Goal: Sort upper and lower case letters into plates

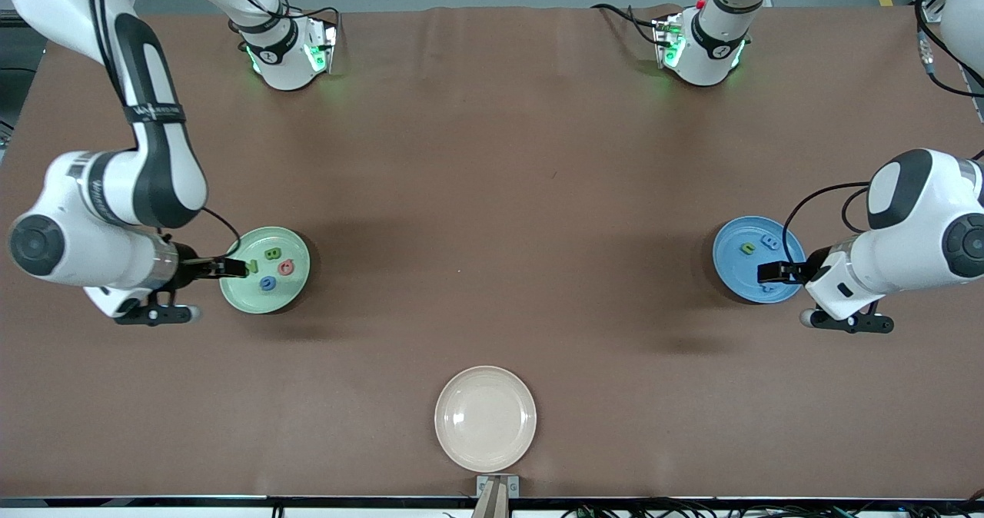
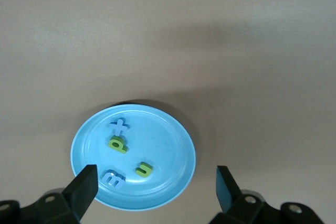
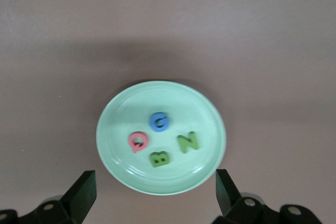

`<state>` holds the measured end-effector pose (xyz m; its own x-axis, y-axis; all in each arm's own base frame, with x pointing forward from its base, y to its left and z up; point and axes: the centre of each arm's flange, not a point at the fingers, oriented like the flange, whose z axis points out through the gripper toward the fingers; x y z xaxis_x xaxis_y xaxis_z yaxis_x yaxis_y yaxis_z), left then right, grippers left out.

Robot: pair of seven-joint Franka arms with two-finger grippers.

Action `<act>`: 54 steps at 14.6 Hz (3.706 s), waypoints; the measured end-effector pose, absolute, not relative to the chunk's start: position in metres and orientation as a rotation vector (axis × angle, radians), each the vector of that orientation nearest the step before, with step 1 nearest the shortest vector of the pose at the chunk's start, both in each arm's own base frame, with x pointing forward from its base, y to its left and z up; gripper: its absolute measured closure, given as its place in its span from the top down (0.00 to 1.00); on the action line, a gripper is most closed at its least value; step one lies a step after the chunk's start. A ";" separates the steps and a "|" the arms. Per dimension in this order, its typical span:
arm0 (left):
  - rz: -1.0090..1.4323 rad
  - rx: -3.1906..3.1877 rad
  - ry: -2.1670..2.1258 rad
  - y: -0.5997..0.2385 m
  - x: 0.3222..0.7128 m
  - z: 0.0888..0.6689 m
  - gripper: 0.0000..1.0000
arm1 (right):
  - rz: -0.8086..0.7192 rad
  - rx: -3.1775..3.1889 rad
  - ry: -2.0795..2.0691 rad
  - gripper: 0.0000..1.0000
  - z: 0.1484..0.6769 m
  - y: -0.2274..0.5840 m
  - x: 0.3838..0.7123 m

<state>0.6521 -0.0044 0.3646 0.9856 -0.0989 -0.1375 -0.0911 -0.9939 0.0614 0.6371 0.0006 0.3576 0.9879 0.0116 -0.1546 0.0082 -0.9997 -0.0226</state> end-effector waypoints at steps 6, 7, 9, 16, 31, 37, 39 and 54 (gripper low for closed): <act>-0.145 3.132 -0.107 -0.020 0.644 0.422 0.99 | 0.259 -3.123 0.058 1.00 0.427 -0.037 0.639; -0.127 3.138 -0.094 -0.023 0.642 0.431 0.99 | 0.259 -3.127 0.068 1.00 0.443 -0.046 0.640; -0.076 3.148 -0.063 -0.027 0.637 0.454 1.00 | 0.245 -3.157 0.049 1.00 0.469 -0.064 0.641; 0.065 3.123 -0.026 -0.029 0.607 0.525 1.00 | 0.263 -3.161 0.036 1.00 0.511 -0.101 0.635; 0.142 3.086 0.019 -0.021 0.588 0.567 1.00 | 0.211 -3.157 0.017 1.00 0.552 -0.128 0.630; 0.218 3.081 0.032 -0.015 0.565 0.611 1.00 | 0.213 -3.153 -0.005 1.00 0.551 -0.120 0.632; 0.182 3.084 0.032 -0.014 0.560 0.611 1.00 | 0.215 -3.150 -0.017 1.00 0.551 -0.115 0.633; 0.039 3.091 0.019 -0.017 0.545 0.620 1.00 | 0.195 -3.127 0.018 1.00 0.567 -0.065 0.629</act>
<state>0.5446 -0.0168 0.6201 0.9996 0.0129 0.0250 0.0117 -0.9987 0.0504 0.6291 -0.0654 0.5671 0.9922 -0.0111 -0.1240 -0.0121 -0.9999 -0.0080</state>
